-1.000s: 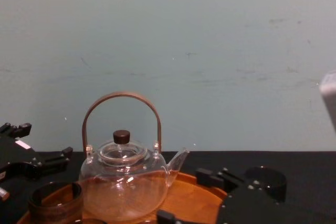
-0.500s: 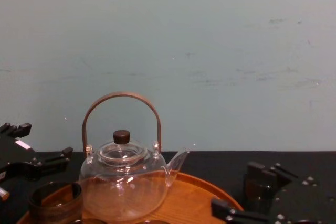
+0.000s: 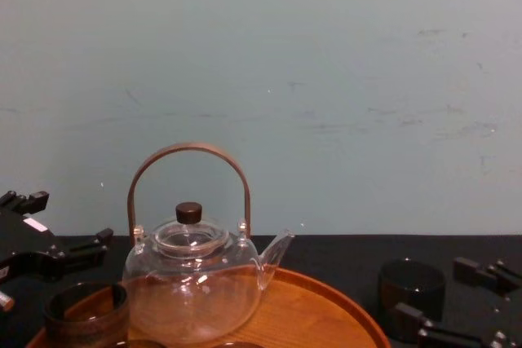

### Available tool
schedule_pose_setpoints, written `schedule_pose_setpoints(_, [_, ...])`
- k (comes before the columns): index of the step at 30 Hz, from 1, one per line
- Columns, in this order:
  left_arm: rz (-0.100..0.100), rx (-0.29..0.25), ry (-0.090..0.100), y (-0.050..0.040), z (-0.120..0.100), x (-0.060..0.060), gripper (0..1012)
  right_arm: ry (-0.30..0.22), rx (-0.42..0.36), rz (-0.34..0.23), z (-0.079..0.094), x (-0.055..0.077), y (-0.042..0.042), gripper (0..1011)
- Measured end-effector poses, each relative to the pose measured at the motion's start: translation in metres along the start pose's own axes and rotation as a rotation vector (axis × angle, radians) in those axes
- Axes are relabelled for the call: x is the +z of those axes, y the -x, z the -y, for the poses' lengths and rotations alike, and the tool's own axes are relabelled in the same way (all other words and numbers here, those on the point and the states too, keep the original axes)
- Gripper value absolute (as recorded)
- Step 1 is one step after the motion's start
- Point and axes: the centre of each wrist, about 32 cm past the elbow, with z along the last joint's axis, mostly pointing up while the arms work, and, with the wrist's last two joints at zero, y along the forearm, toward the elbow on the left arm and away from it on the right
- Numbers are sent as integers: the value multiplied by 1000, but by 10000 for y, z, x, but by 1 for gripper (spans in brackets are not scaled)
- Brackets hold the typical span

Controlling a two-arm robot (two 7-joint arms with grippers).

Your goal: Pick up the glass from the table and place it on the tray.

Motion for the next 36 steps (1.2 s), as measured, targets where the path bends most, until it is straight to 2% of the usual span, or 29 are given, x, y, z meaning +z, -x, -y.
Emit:
schedule_pose_setpoints(12, [0,0,0,0,0,0,1001,33,-70,-26,96,-90,-96,1002])
schedule_pose_setpoints(19, [0,0,0,0,0,0,1001,53,-121,-68,98,-155,-207,1002])
schedule_pose_setpoints(23, [0,0,0,0,0,0,1001,65,-144,-92,61,-178,-291,1002])
schedule_pose_setpoints(32, [0,0,0,0,0,0,1001,86,-180,-99,-90,-199,-451,1003])
schedule_pose_setpoints(36, [0,0,0,0,0,0,1002,89,-176,-97,-153,-202,-483,1002])
